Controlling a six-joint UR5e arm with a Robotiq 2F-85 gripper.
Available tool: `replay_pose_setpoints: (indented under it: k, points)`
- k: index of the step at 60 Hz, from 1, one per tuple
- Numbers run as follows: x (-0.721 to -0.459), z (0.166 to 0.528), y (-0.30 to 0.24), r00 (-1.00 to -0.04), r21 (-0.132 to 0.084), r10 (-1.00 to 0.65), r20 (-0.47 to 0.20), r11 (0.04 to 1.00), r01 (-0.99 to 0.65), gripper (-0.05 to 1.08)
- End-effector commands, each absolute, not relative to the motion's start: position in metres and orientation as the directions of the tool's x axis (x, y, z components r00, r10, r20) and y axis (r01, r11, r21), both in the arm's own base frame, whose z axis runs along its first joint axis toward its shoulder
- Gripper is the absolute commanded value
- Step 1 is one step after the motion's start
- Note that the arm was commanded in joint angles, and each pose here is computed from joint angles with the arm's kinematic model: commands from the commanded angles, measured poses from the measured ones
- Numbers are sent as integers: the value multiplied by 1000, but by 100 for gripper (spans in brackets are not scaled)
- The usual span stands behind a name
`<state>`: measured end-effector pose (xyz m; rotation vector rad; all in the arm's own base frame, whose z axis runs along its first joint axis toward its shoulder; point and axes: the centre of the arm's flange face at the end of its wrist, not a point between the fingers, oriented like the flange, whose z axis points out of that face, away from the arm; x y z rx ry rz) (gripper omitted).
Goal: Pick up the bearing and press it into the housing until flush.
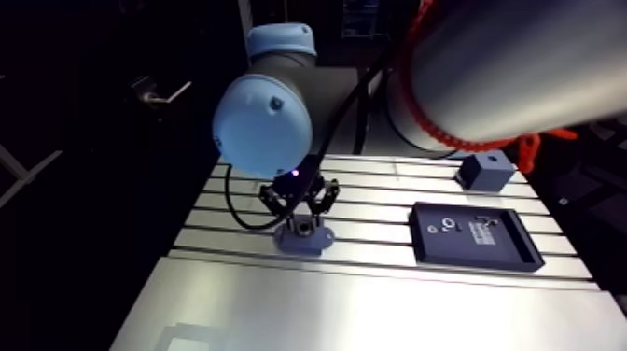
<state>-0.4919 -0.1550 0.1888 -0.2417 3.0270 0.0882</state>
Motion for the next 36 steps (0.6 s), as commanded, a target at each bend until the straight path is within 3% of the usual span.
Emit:
replay_pose_setpoints:
  k: [1, 36]
  points:
    - [-492, 188, -156, -982, 48, -156, -110, 986, -162, 59]
    - [-492, 188, -156, -982, 48, -156, -109, 986, -162, 59]
